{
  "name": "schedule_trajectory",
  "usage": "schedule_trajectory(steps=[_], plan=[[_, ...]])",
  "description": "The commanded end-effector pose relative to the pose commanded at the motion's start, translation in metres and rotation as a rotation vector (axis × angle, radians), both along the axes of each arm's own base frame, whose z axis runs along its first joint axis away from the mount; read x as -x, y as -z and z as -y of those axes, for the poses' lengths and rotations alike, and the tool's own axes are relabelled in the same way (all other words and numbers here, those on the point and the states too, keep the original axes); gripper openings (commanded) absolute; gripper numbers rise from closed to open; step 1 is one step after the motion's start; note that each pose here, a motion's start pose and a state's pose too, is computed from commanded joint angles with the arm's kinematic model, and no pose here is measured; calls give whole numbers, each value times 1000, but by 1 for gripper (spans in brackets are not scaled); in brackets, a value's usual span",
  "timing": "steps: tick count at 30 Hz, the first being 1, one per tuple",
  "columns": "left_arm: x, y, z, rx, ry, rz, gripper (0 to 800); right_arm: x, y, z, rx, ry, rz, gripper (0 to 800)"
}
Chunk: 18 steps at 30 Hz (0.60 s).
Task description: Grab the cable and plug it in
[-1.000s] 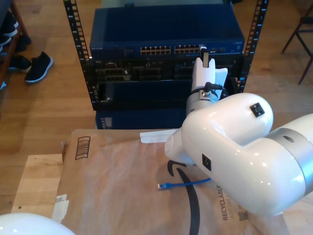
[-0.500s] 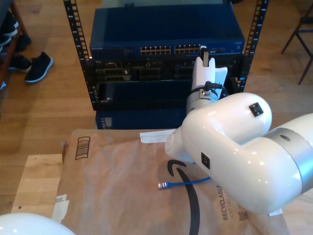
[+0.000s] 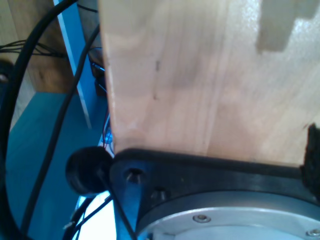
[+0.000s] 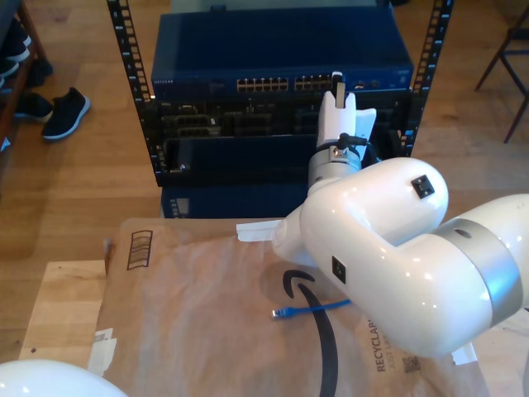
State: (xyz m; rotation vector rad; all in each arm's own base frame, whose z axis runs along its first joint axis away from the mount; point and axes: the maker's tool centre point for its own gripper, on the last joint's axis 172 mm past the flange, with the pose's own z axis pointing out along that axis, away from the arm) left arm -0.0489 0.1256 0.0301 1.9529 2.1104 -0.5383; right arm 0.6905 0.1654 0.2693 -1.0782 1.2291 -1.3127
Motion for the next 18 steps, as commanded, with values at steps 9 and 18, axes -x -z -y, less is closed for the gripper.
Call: schedule_trajectory(steps=[9, 18], plan=[[0, 0, 0, 0, 0, 0, 800, 74, -12, 33, 50, -9, -114, 277], [0, 0, 0, 0, 0, 0, 800, 183, 37, 31, 95, -191, -456, 382]])
